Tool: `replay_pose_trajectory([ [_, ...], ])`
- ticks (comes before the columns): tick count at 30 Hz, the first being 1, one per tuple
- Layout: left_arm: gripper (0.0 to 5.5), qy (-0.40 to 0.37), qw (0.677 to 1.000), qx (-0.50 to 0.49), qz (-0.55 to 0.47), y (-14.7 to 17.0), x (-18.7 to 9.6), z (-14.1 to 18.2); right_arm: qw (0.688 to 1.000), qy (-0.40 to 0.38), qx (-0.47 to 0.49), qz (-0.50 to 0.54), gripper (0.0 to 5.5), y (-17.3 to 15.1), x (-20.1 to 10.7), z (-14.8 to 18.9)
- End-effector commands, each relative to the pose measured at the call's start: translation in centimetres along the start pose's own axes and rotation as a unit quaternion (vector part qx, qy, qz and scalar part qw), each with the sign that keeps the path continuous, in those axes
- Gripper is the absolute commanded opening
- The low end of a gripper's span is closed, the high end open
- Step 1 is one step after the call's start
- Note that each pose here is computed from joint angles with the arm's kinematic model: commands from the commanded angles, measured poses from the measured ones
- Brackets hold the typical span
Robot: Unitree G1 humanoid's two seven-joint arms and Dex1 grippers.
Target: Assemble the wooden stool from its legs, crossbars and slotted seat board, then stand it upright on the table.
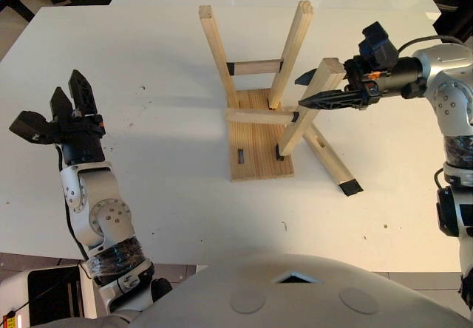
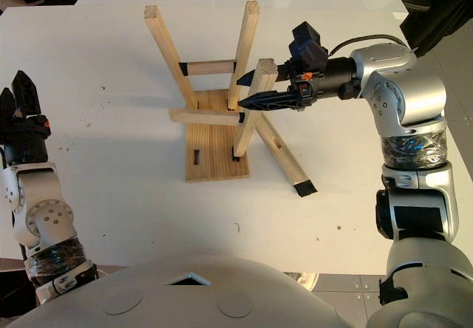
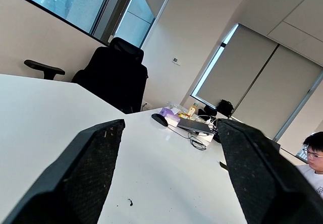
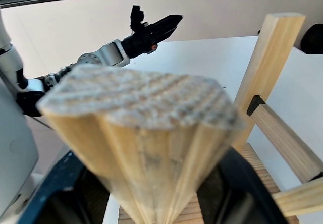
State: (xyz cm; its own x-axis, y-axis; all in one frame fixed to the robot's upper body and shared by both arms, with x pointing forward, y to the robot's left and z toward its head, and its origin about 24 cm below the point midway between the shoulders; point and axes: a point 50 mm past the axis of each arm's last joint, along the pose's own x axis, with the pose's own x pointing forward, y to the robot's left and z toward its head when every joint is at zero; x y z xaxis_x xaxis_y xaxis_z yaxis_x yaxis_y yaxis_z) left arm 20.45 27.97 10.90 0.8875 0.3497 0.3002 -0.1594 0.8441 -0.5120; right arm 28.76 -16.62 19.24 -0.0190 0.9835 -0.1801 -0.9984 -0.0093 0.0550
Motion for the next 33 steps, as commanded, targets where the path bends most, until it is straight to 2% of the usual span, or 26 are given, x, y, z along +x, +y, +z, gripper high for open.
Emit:
replay_pose_trajectory([
  [1, 3.39, 0.011, 1.0, 0.004, 0.004, 0.0, -0.3, -0.6, 0.999, 0.02, -0.045, 0.0, 2.04, 0.6, 0.2, 0.7],
  [6, 3.39, 0.01, 1.0, 0.007, 0.015, 0.1, -1.0, -0.5, 0.996, 0.051, -0.066, 0.032, 2.04, 2.2, 0.8, 0.2],
  [12, 3.39, 0.015, 1.0, -0.002, 0.006, -0.6, -1.3, -1.1, 0.995, 0.103, -0.003, -0.001, 2.04, 1.6, 1.6, -3.8],
  [21, 3.39, 0.038, 0.999, -0.007, -0.027, -1.9, -1.5, -2.0, 0.988, 0.146, 0.057, -0.008, 2.04, 1.8, 2.2, -5.8],
  [29, 3.39, 0.058, 0.997, -0.013, -0.046, -3.1, -1.9, -3.1, 0.977, 0.203, 0.064, -0.005, 2.04, 2.9, 2.2, -7.6],
  [33, 3.39, 0.062, 0.997, -0.013, -0.054, -3.5, -1.9, -3.3, 0.978, 0.201, 0.058, -0.01, 2.04, 2.8, 2.4, -7.1],
])
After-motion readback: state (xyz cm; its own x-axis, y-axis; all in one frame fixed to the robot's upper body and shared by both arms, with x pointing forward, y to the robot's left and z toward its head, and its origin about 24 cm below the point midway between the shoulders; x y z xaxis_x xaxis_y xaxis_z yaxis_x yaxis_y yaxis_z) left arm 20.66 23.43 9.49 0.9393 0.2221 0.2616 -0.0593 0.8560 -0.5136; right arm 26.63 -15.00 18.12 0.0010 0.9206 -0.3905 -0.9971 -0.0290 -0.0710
